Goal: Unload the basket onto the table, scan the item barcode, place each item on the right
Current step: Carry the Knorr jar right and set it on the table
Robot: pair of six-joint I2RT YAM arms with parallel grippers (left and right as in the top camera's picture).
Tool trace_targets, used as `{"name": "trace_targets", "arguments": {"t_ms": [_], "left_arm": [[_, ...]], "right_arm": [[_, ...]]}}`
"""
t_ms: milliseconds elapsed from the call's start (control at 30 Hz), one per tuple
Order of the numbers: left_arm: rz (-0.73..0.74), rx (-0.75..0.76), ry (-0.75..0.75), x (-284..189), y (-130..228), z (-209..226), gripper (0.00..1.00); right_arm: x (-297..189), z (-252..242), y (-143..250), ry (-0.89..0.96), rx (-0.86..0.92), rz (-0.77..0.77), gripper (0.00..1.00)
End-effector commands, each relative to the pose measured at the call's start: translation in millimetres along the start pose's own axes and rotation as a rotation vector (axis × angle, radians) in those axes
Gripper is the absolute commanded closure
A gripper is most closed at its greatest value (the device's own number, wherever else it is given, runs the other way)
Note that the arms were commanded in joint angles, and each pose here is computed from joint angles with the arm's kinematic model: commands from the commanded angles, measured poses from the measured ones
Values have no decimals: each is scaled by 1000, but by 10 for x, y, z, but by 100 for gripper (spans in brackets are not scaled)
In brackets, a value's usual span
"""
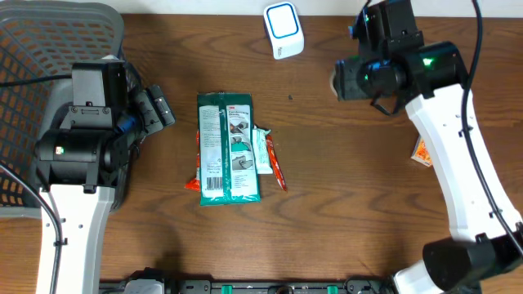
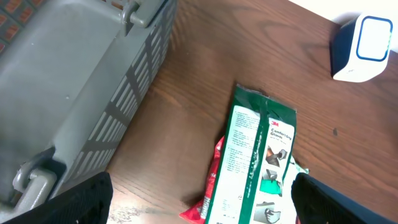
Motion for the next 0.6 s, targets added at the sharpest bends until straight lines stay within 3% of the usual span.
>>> {"name": "trace_targets", "arguments": {"t_ms": [0, 300, 567], "left_arm": [[-11, 10, -6, -18, -27, 11, 8], [-11, 10, -6, -18, -27, 11, 9], [-11, 10, -6, -18, -27, 11, 9]], "right_arm": [[341, -192, 258, 28, 63, 130, 98], [1205, -850, 1022, 99, 268, 258, 94], [1410, -1412, 1515, 165, 435, 290, 92]]}}
Point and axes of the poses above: each gripper's point midway between its finger pads, its own x axis out along the fingers, its own z axis along the line the jaws close on, y = z × x, the point moved 4 cm from there along -x, back along the fingers, and after that the axes turned 10 degrees about -x, right-handed, at the moved point
